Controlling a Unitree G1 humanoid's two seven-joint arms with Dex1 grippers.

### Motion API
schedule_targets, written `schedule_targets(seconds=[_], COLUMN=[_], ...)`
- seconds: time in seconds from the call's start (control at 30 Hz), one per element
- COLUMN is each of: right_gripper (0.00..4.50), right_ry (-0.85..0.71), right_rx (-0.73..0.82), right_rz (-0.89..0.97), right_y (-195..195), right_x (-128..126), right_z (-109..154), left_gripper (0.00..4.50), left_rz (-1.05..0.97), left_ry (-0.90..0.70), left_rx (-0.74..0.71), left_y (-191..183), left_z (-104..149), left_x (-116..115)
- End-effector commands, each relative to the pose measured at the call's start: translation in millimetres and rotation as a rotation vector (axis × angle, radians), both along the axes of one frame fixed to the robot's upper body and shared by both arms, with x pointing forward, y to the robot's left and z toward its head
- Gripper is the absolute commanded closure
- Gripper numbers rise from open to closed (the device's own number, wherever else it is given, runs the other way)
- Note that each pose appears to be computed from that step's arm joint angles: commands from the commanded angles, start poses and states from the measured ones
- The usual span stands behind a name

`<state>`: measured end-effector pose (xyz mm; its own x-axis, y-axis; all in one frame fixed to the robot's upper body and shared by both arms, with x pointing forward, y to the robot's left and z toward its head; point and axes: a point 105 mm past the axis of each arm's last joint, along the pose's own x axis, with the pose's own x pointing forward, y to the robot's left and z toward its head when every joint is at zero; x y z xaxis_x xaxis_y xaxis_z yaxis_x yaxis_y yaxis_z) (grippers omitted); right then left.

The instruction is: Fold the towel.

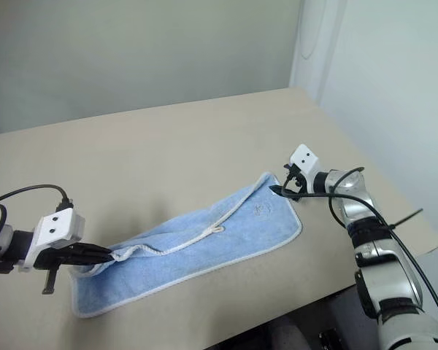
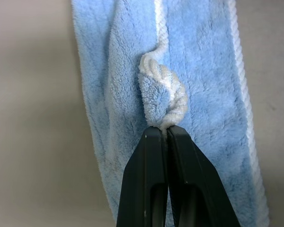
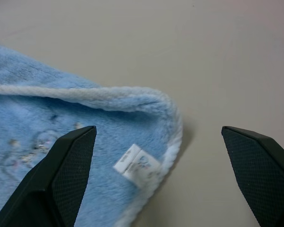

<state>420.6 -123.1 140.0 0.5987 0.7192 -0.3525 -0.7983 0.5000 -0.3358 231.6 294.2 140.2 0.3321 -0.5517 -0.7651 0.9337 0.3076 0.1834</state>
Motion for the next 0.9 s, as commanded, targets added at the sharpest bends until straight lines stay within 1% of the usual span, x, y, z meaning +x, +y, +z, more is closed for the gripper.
schedule_targets(seconds=[0.03, 0.23, 0.47, 0.73, 0.8, 0.87, 0.9], right_gripper=[0.03, 0.03, 0.03, 0.03, 0.39, 0.9, 1.24], right_ry=[-0.064, -0.089, -0.136, -0.238, -0.26, -0.274, -0.277], right_rx=[-0.038, -0.116, -0.218, -0.27, -0.287, -0.304, -0.307], right_rz=[0.043, 0.093, 0.178, 0.224, 0.229, 0.232, 0.233], right_y=[4, 13, 24, 29, 29, 27, 27], right_x=[7, 11, 6, 5, 6, 6, 6], right_z=[12, 6, -4, 1, 2, 3, 3], left_gripper=[4.5, 4.5, 4.5, 4.5, 4.5, 4.5, 4.5], left_rz=[-0.018, -0.011, -0.006, -0.002, -0.003, -0.003, -0.003], left_ry=[0.005, 0.009, 0.003, -0.002, -0.003, -0.006, -0.007], left_rx=[0.061, 0.067, 0.07, 0.074, 0.075, 0.076, 0.076], left_y=[9, 12, 12, 13, 13, 13, 13], left_z=[2, 0, 0, -1, -1, -1, -1], left_x=[-3, -4, -4, -5, -4, -4, -3])
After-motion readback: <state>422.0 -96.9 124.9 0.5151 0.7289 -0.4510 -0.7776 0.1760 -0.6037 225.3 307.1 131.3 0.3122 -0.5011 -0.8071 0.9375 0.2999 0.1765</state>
